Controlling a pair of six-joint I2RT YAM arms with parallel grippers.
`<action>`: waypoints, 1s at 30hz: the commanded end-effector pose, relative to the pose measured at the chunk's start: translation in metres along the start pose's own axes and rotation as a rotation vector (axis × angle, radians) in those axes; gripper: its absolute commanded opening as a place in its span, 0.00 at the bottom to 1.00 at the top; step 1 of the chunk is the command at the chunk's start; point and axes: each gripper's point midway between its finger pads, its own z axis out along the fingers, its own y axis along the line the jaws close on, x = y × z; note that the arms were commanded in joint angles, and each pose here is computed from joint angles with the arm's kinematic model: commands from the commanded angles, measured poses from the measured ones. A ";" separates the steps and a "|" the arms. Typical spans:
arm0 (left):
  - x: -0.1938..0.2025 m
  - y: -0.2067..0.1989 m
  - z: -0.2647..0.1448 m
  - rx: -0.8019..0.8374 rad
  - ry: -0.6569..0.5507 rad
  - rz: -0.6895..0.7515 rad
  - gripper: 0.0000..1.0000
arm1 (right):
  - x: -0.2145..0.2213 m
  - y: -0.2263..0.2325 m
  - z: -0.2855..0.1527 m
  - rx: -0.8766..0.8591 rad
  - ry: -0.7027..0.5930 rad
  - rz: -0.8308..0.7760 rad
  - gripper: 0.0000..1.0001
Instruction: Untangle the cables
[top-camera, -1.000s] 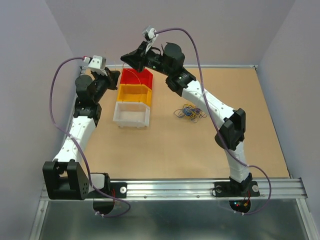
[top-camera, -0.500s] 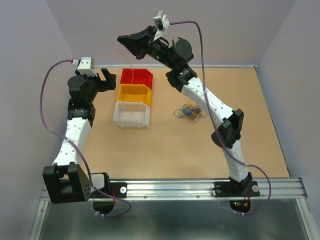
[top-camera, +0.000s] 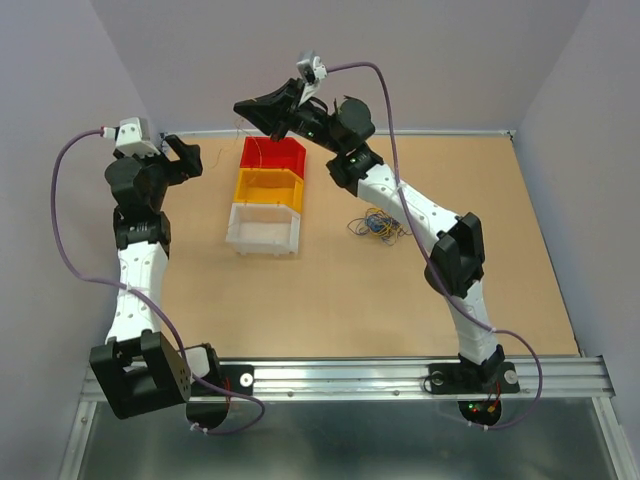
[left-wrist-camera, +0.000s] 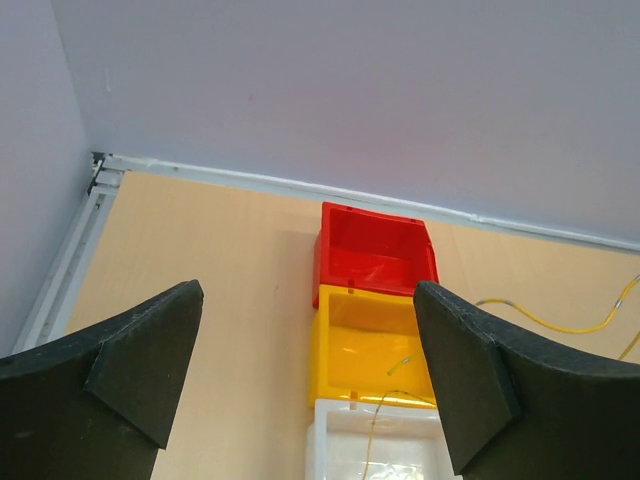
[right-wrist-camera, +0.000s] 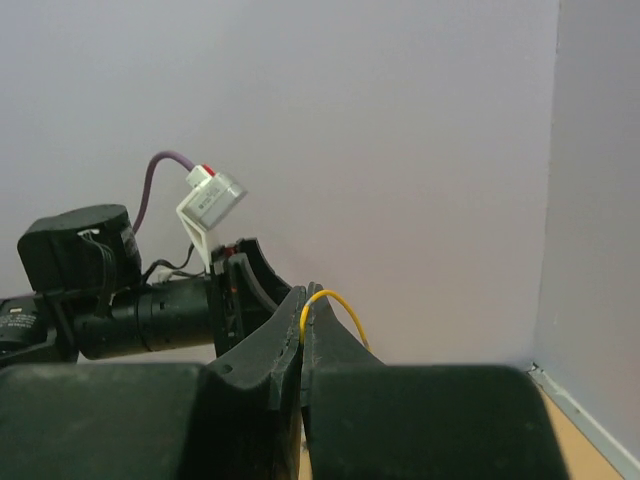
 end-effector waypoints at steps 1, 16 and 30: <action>-0.026 -0.007 -0.007 0.039 -0.089 -0.001 0.99 | -0.021 0.011 -0.003 -0.048 -0.059 -0.042 0.01; -0.010 -0.012 0.000 0.130 -0.060 -0.008 0.98 | 0.032 -0.001 -0.078 0.177 0.065 -0.034 0.01; -0.003 -0.011 0.005 0.148 -0.061 0.004 0.97 | 0.169 -0.020 -0.121 0.201 0.317 0.228 0.00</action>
